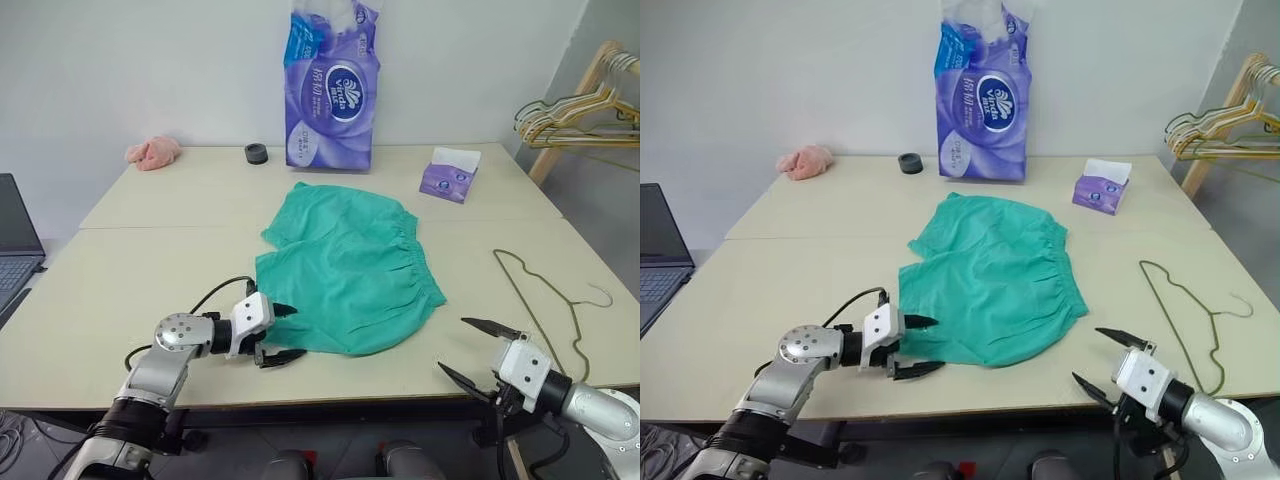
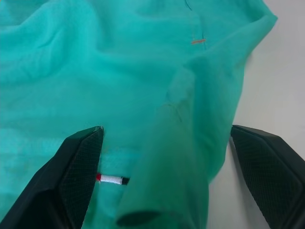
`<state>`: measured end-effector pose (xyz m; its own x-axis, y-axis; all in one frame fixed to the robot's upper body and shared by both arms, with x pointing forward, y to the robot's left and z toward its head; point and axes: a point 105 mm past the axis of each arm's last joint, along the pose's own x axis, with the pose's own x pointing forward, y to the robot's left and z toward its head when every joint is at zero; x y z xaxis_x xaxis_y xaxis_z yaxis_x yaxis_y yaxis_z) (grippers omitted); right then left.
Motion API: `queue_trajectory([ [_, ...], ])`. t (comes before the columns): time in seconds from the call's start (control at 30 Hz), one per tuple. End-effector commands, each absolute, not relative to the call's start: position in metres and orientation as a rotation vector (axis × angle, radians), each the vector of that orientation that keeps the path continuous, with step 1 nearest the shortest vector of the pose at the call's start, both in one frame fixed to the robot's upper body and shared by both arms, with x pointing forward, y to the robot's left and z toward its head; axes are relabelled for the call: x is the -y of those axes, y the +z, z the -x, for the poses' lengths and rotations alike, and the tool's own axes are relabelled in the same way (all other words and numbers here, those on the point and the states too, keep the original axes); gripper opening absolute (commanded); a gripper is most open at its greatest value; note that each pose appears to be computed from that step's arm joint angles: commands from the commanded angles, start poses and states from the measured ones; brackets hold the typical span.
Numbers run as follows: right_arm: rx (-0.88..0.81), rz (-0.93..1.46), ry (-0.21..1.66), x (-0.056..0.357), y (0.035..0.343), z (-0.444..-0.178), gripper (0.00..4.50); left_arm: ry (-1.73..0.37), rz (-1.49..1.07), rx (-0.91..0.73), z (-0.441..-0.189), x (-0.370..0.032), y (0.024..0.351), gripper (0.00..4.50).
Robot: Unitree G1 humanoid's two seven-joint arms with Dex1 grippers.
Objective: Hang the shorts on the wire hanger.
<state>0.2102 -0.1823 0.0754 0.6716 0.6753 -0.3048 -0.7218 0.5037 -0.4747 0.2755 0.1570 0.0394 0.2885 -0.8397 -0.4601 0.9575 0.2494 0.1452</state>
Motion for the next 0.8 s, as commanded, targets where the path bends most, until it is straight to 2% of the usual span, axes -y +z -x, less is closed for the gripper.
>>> queue_trajectory([
  [0.03,-0.029,0.657,0.866,0.178,0.088,-0.215,4.5,-1.376,-0.436,-0.35,-0.26,-0.152,0.047,3.67],
  [0.23,-0.015,0.67,0.88,0.173,0.096,-0.227,4.5,-1.409,-0.445,-0.411,-0.254,-0.158,0.048,1.9],
  [0.43,-0.084,0.822,0.87,0.165,0.088,-0.254,4.5,-1.362,-0.477,-0.388,-0.265,-0.161,0.052,0.13],
  [0.57,-0.104,0.963,0.854,0.166,0.084,-0.277,4.5,-1.334,-0.459,-0.359,-0.273,-0.163,0.058,0.03],
  [0.8,-0.111,1.057,0.83,0.159,0.077,-0.301,4.5,-1.283,-0.417,-0.32,-0.282,-0.171,0.07,0.03],
])
